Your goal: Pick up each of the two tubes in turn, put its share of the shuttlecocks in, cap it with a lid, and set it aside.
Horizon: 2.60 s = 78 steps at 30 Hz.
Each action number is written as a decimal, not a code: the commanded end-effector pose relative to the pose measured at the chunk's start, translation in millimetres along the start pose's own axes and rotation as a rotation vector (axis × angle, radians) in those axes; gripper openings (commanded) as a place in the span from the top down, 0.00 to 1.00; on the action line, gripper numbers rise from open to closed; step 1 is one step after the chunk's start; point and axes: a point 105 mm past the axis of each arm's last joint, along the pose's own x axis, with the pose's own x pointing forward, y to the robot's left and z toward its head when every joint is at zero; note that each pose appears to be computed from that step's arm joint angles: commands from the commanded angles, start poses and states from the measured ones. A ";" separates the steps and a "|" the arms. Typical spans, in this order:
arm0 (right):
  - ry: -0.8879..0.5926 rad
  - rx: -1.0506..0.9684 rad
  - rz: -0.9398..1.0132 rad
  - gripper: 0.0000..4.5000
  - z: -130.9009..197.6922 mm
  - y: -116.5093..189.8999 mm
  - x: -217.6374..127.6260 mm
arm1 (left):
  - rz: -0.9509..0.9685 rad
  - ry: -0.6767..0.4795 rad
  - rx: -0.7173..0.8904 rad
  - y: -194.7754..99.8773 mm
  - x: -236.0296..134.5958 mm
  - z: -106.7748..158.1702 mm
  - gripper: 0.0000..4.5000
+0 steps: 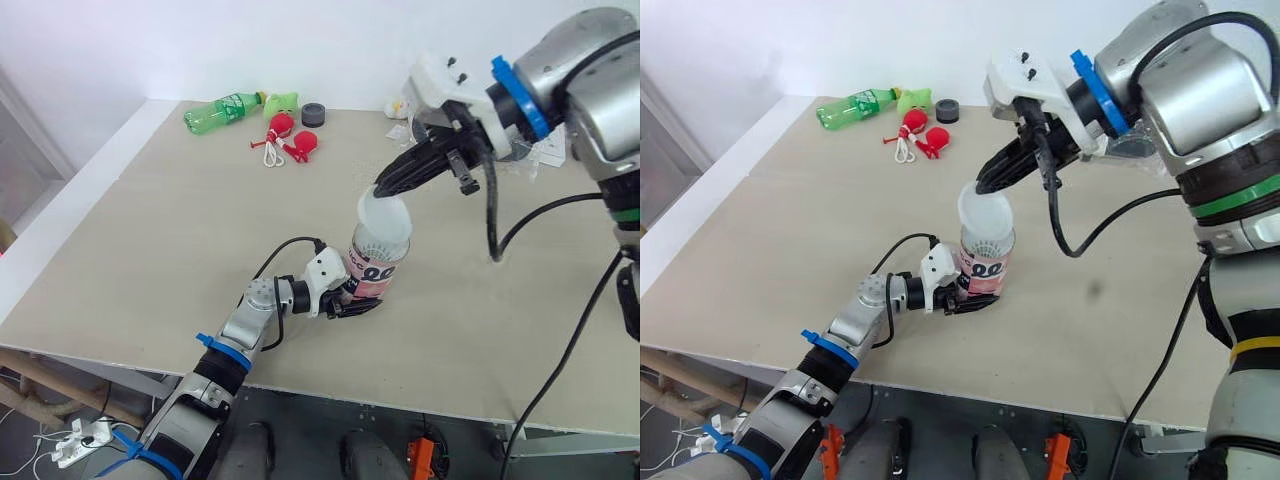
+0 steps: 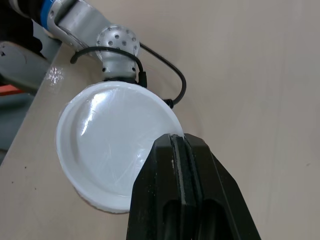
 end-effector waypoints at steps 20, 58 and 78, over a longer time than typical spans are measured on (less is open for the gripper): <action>0.075 -0.052 0.031 0.98 1.8 2.7 -7.9 | -0.004 0.033 0.029 -2.4 2.9 -4.4 0.34; 0.089 -0.103 0.090 0.98 -1.2 10.4 13.3 | -0.006 0.059 0.021 -4.1 4.9 -8.8 0.34; 0.110 -0.123 0.078 0.98 -12.4 8.7 13.4 | -0.009 0.061 0.021 -4.8 4.4 -8.7 0.34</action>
